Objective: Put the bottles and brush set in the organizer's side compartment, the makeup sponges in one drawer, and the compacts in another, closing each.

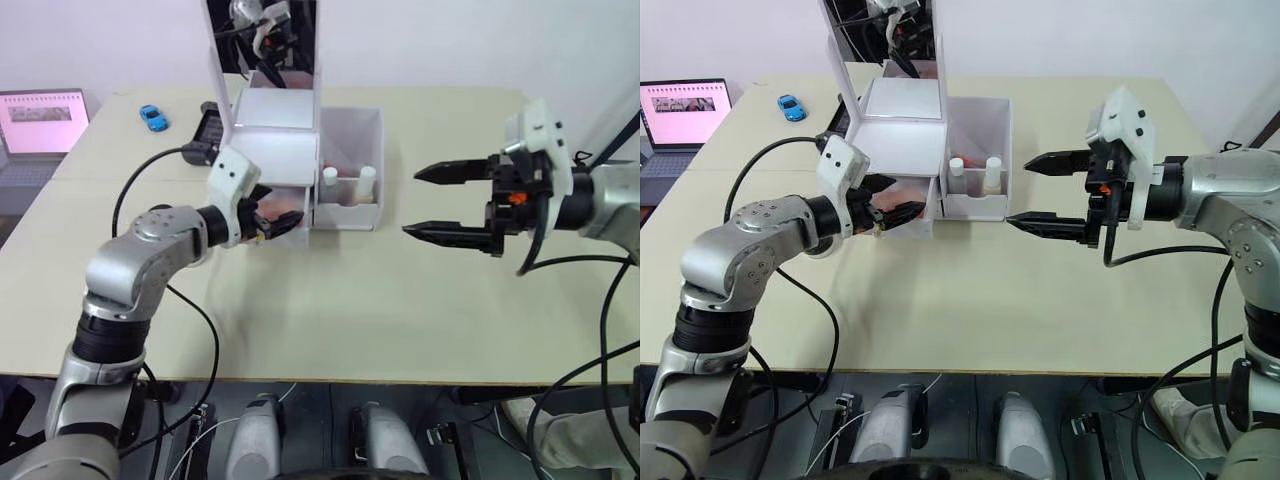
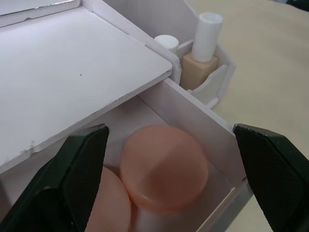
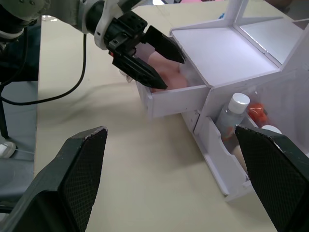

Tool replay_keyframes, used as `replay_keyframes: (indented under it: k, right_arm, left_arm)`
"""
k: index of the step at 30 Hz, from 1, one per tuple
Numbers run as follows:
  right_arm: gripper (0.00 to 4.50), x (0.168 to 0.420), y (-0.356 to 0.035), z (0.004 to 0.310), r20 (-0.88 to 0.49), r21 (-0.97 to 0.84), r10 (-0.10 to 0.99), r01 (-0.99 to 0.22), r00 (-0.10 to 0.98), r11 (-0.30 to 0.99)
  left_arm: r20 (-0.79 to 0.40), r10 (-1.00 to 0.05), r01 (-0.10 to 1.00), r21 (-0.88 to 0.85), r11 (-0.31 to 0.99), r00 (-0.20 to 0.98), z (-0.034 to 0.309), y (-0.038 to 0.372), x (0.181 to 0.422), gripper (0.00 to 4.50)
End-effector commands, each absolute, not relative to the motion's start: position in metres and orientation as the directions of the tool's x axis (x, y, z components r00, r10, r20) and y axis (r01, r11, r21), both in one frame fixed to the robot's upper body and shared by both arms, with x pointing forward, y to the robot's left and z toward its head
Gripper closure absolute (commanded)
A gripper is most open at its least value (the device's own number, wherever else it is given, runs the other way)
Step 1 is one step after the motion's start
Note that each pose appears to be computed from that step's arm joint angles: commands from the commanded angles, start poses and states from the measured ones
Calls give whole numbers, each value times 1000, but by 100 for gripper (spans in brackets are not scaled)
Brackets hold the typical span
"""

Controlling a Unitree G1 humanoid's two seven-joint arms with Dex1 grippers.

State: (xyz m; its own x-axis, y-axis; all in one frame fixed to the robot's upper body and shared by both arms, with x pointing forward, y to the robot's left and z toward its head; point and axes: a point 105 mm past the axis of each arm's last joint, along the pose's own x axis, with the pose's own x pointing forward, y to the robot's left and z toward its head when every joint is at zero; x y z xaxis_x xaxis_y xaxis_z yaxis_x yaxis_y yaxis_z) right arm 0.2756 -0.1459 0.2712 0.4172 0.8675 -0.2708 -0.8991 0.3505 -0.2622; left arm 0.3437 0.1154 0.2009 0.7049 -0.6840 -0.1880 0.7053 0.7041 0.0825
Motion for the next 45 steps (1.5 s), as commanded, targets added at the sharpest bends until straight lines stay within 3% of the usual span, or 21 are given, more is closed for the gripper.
replay_keyframes:
  k: [1,7,12,15,22,30,45]
  right_arm:
    - [0,274,-148,281,-257,-311,865,-885,430,348]
    - [0,278,-144,283,-260,-318,879,-895,399,312]
    - [0,285,-139,289,-251,-330,898,-904,360,271]
    - [0,291,-134,293,-241,-340,909,-907,339,248]
    - [0,298,-126,301,-241,-351,922,-912,304,209]
    - [0,298,-128,303,-253,-367,908,-902,333,228]
    - [0,288,-140,307,-243,-383,877,-872,414,305]
  left_arm:
    - [-99,-697,703,140,697,710,232,123,334,4]
    - [14,-726,712,188,677,687,258,149,305,4]
    - [-33,-712,704,189,685,701,239,184,271,4]
    - [-64,-677,678,146,721,733,214,197,259,94]
    - [-13,-573,572,84,816,819,183,199,259,448]
    - [4,-487,486,54,872,873,164,184,295,448]
    - [59,-486,482,78,873,872,176,168,339,448]
